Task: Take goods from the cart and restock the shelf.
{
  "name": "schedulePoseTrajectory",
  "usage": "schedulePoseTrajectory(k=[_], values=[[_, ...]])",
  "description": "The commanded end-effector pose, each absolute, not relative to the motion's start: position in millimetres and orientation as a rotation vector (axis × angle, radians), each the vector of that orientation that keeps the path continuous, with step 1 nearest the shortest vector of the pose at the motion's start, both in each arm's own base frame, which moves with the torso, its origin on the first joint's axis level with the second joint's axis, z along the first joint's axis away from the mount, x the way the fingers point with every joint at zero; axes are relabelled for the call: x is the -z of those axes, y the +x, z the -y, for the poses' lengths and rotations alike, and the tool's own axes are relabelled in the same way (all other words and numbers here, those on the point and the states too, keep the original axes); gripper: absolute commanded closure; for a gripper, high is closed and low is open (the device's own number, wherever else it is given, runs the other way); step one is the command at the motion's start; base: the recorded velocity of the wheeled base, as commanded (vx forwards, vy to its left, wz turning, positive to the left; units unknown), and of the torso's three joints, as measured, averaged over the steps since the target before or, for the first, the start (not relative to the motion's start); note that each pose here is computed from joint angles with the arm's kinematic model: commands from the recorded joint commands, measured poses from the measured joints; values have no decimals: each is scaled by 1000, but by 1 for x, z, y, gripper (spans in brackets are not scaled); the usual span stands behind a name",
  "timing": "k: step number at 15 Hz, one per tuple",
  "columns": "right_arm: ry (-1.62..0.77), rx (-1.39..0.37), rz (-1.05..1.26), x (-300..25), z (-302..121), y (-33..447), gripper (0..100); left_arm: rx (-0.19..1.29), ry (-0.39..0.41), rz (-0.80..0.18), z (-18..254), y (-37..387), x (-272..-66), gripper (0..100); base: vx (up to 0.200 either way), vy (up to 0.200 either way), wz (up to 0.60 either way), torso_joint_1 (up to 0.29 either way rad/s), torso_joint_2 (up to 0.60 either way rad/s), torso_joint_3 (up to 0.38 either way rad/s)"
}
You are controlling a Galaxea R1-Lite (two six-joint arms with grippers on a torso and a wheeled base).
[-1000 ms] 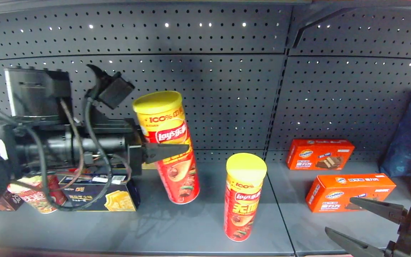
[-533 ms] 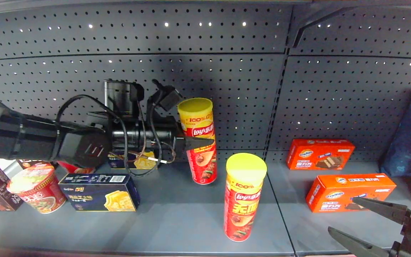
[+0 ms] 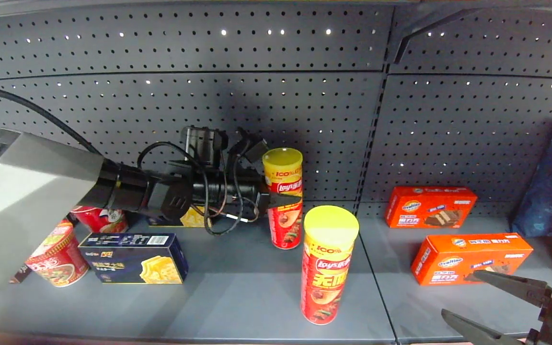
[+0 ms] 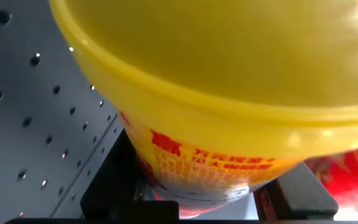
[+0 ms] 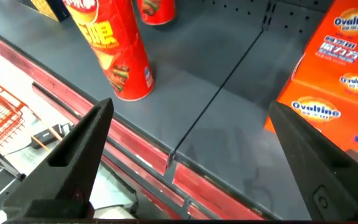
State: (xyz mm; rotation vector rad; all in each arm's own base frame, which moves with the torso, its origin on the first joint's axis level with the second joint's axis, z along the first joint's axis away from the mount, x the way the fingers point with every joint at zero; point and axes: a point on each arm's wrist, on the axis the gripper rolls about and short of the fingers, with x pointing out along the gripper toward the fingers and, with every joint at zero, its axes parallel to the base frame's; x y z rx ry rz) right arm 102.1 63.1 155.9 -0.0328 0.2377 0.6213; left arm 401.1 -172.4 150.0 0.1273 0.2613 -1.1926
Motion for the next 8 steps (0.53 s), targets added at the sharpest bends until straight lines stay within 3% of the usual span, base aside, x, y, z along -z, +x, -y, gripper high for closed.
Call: schedulePoseTrajectory(k=[1,8], values=[[-34,-622,-242,-154,-62,100,0,1201,127,-269,179,408,-144,100,0,0,0,0,0,0],[-31,-625,-240,-152,-60,97,0,1213,129,-265,190,418,-138,100,0,0,0,0,0,0]])
